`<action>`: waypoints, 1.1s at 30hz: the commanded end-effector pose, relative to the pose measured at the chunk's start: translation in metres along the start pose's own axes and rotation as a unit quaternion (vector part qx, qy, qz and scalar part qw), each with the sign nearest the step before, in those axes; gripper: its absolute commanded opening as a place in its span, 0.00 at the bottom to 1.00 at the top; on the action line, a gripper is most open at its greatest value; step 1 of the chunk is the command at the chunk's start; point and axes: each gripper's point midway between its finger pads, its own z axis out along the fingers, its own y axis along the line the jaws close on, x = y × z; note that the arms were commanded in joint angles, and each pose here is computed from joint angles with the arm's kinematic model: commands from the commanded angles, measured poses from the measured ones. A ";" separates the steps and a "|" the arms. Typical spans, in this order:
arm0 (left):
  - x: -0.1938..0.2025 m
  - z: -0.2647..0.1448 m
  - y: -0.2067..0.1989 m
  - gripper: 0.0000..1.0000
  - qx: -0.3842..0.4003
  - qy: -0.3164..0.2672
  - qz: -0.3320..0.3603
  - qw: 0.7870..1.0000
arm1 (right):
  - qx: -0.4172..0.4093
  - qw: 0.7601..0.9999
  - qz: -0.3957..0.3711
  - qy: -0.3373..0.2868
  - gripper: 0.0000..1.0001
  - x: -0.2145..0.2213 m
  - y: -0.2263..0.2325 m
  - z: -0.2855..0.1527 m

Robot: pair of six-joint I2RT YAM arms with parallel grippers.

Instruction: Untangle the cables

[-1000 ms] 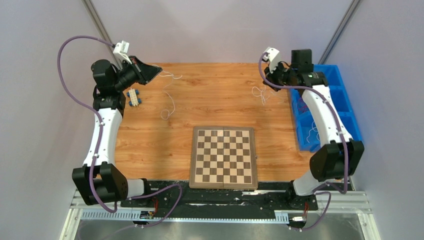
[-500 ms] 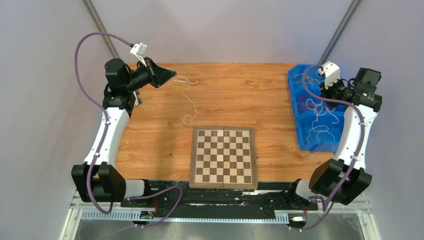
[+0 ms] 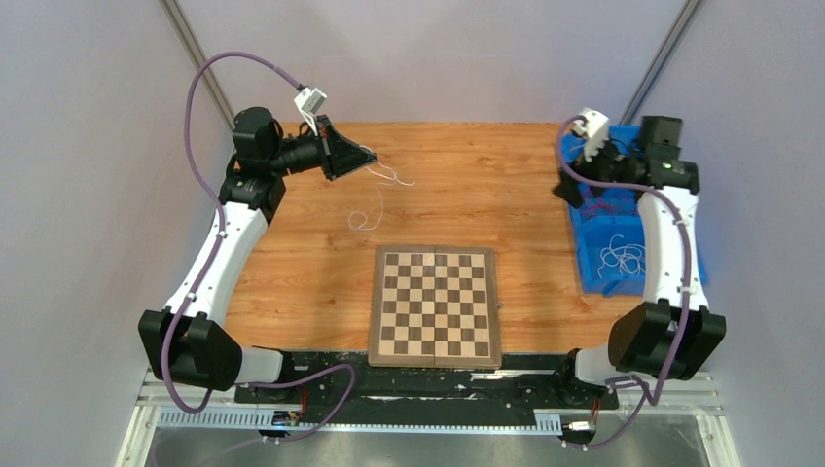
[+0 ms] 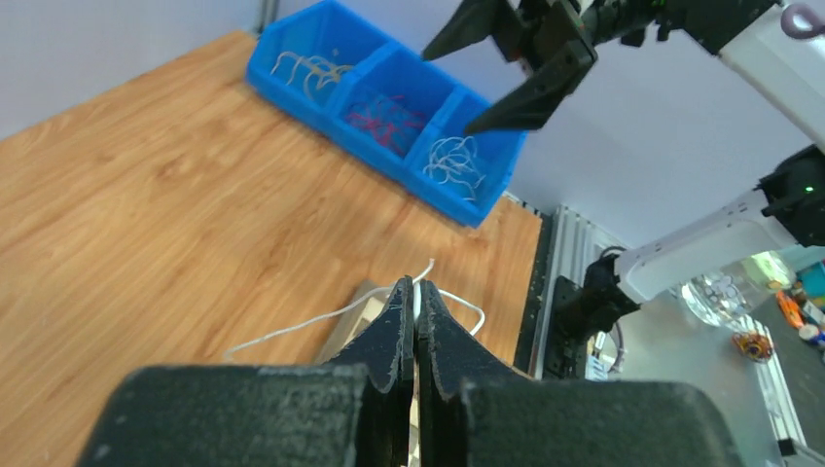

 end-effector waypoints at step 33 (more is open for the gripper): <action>0.036 0.034 -0.003 0.00 0.002 0.044 0.065 0.997 | -0.255 0.909 0.031 -0.328 0.00 -0.247 0.206 0.029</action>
